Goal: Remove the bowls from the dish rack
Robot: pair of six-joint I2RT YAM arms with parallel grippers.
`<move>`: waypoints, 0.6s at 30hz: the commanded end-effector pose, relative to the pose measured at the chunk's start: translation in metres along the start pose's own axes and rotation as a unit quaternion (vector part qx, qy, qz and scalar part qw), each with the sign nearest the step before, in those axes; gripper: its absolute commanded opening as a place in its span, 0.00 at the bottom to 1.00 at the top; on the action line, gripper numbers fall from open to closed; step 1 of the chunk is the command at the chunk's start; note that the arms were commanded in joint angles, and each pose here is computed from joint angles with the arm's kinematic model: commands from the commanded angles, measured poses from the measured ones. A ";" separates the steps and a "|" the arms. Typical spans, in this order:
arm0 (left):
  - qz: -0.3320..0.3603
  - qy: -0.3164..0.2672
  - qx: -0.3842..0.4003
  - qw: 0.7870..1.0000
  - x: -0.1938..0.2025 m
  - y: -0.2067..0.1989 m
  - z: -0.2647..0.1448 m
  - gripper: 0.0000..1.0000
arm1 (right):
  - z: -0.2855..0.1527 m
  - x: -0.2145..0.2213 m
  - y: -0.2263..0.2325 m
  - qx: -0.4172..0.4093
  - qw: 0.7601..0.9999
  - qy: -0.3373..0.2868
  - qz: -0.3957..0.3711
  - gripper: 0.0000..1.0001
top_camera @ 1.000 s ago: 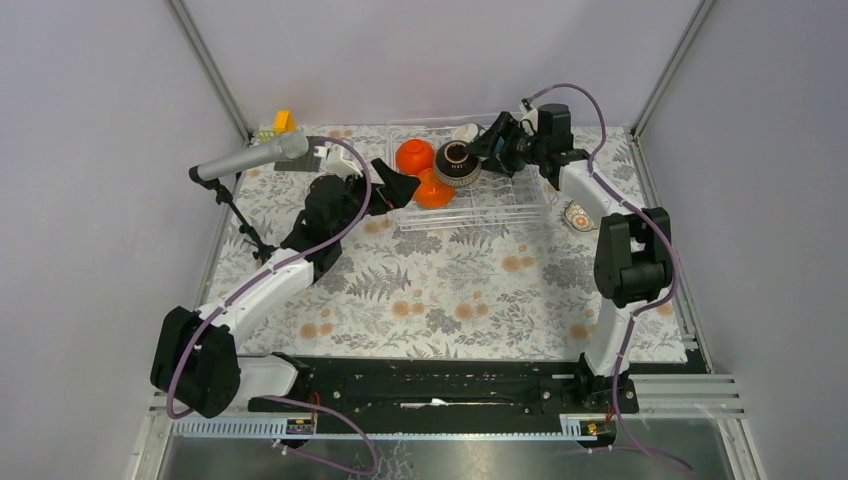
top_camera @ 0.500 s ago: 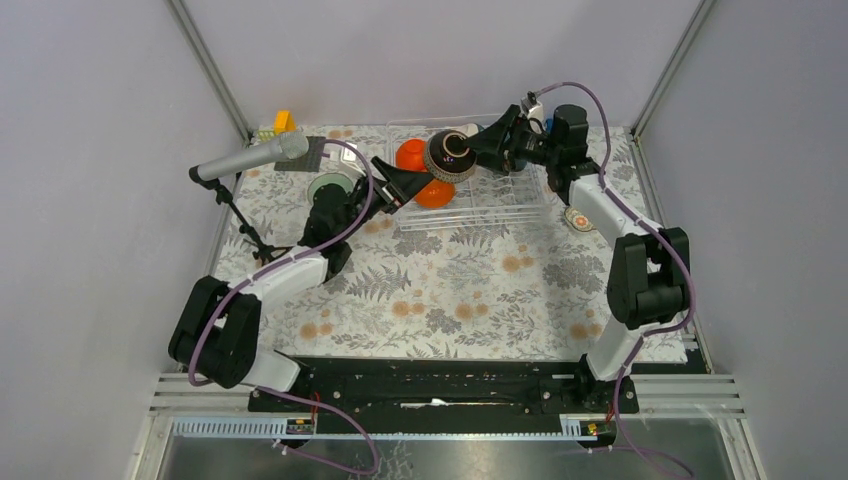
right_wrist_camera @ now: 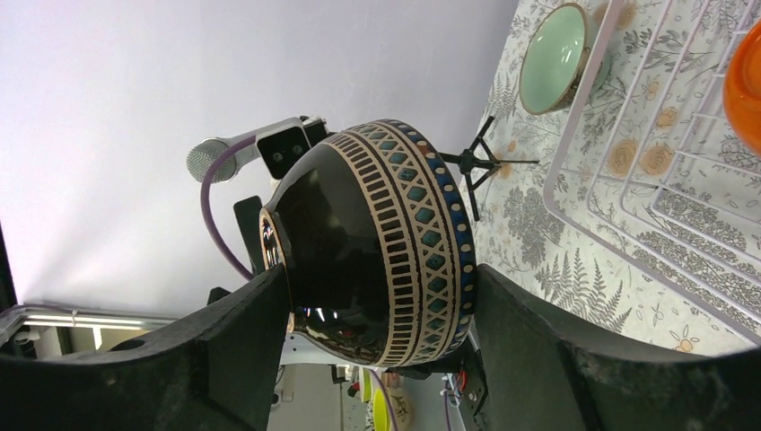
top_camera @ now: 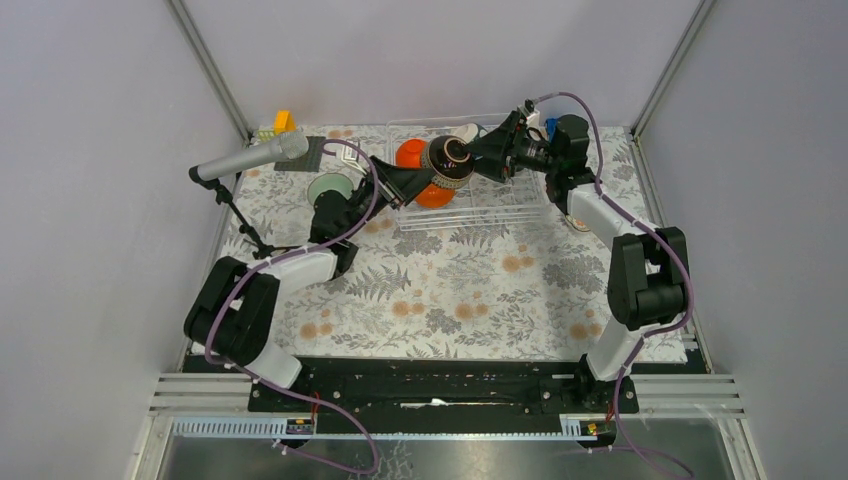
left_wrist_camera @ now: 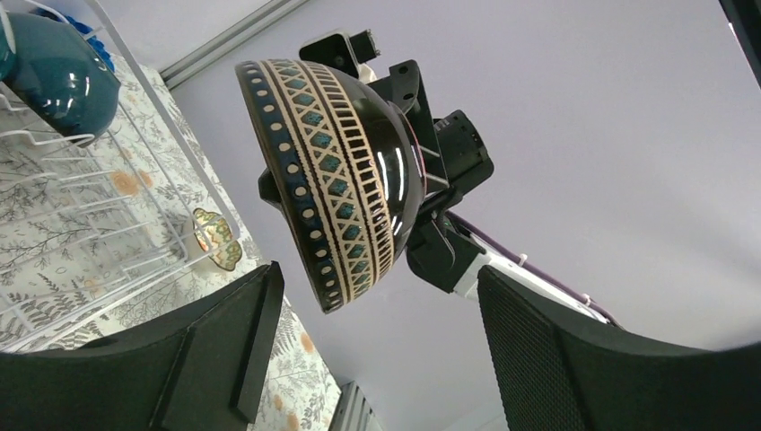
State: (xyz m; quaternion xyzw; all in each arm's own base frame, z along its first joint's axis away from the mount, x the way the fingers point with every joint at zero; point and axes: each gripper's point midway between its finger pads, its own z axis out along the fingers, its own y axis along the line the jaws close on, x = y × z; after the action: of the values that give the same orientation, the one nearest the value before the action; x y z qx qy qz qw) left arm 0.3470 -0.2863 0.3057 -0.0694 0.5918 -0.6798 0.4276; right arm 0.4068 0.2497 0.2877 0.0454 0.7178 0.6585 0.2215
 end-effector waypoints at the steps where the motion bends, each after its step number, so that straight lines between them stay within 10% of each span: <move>1: 0.005 -0.006 0.067 0.998 -0.010 -0.031 0.005 0.81 | -0.007 0.001 0.038 -0.056 0.998 0.007 -0.042 0.44; 18: -0.047 -0.038 0.136 0.989 -0.025 -0.046 0.019 0.47 | 0.004 -0.013 0.013 -0.115 0.992 -0.018 0.045 0.42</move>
State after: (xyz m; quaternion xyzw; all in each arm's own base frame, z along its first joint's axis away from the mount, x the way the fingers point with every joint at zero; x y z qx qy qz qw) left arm 0.3589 -0.2938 0.3104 -0.0998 0.5468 -0.7374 0.3837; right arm 0.4170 0.2533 0.2755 0.0838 0.6761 0.7097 0.1795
